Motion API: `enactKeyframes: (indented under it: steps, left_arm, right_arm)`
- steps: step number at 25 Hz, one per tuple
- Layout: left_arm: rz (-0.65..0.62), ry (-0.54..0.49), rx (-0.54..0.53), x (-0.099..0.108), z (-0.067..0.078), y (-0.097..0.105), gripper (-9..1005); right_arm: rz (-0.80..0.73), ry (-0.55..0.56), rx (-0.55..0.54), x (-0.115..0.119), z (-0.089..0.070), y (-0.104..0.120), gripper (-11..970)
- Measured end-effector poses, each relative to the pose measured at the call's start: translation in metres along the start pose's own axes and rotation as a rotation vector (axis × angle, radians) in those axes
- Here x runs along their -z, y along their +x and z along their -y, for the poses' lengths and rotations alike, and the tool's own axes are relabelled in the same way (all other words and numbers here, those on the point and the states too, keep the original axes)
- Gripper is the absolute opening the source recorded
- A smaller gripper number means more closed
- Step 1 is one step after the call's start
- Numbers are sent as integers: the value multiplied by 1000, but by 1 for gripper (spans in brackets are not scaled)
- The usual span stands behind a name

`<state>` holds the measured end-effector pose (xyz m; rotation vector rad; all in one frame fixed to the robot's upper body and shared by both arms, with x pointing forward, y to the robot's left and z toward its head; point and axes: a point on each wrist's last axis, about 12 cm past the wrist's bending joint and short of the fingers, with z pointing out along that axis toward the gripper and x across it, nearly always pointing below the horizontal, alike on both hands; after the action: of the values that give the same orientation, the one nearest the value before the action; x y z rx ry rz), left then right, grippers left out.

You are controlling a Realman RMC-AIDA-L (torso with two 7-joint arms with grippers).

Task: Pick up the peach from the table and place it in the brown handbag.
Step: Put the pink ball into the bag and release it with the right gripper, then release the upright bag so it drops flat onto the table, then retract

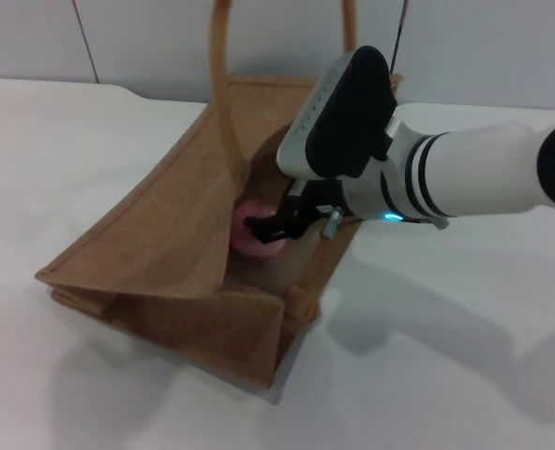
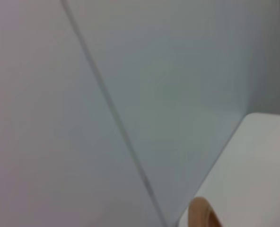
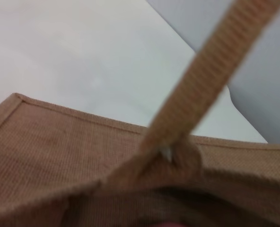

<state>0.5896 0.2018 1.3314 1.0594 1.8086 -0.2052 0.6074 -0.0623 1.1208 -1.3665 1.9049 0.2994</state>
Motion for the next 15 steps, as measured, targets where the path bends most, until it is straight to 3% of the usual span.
enactKeyframes:
  steps: [15]
  left_arm:
    - [-16, -77, 61, 8, -14, 19, 32]
  right_arm:
    - [-91, 22, -71, 22, 35, 11, 888]
